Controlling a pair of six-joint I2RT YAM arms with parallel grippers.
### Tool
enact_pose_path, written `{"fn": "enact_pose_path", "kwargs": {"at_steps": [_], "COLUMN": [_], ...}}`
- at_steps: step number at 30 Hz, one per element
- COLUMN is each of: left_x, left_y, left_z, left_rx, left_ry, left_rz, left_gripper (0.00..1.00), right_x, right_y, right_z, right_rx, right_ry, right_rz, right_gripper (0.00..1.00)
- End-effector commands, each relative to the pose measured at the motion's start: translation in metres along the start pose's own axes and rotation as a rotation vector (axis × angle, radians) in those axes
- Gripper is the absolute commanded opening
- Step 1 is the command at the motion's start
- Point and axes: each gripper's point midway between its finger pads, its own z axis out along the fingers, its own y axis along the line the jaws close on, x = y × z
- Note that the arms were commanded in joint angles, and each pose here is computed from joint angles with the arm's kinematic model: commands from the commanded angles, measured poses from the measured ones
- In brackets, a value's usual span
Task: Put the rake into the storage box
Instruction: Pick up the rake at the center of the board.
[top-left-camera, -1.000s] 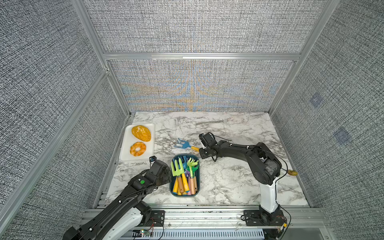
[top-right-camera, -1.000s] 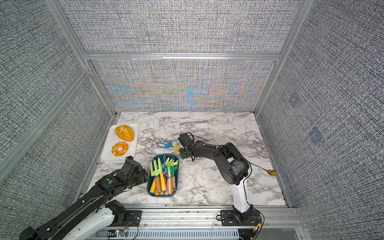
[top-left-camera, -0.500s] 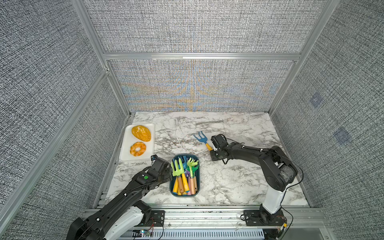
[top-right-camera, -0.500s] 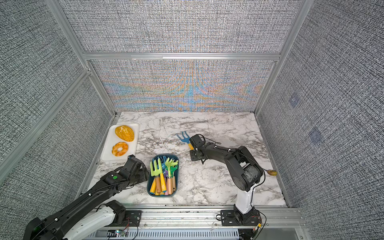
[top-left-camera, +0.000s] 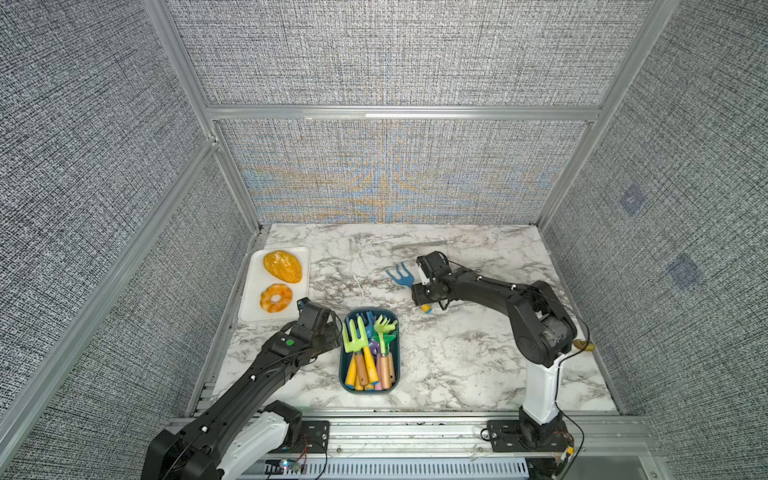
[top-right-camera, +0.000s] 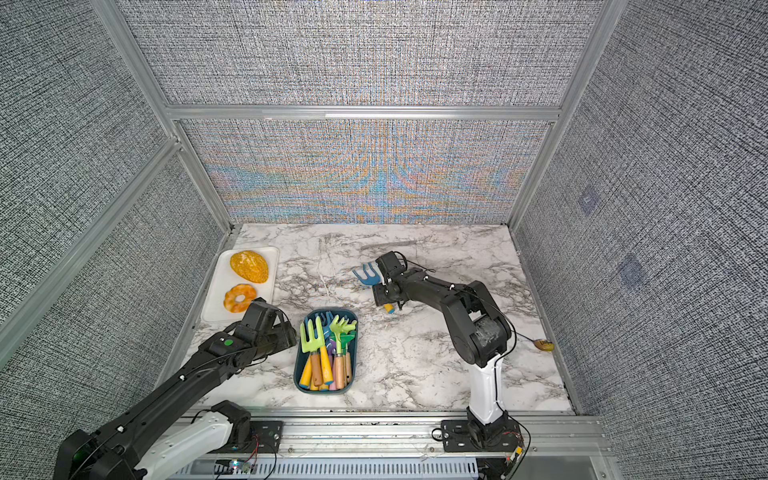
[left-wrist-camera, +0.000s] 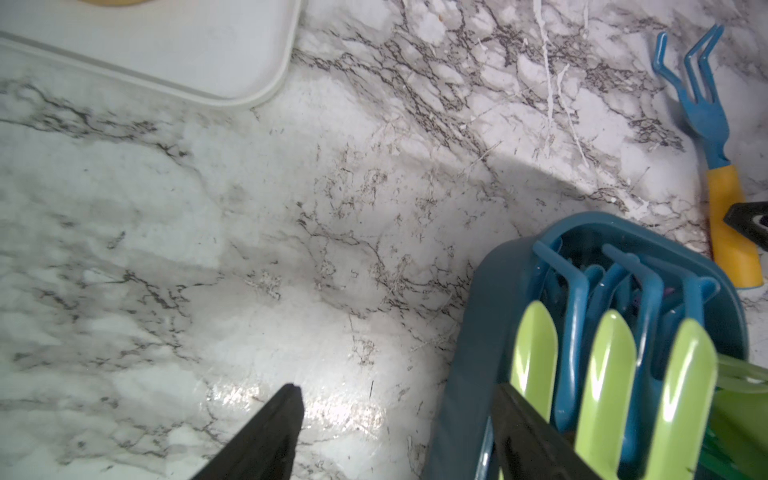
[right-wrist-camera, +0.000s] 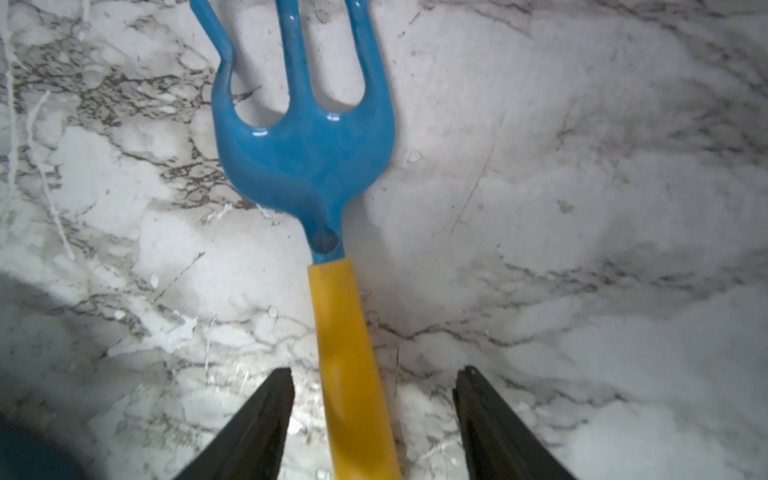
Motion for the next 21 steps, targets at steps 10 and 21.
{"fn": "enact_pose_path", "kwargs": {"at_steps": [10,21], "left_x": [-0.009,0.037], "left_y": [-0.008,0.031], "left_z": [0.014,0.016], "left_rx": [0.144,0.063], "left_ry": [0.050,0.084], "left_rz": [-0.122,-0.203], "left_gripper": [0.76,0.32], "right_x": [0.005,0.019], "right_y": [-0.009,-0.018], "right_z": [0.026,-0.027], "right_rx": [0.081,0.067], "right_ry": [0.094,0.009], "right_rz": [-0.040,0.046], "right_gripper": [0.42,0.00]}}
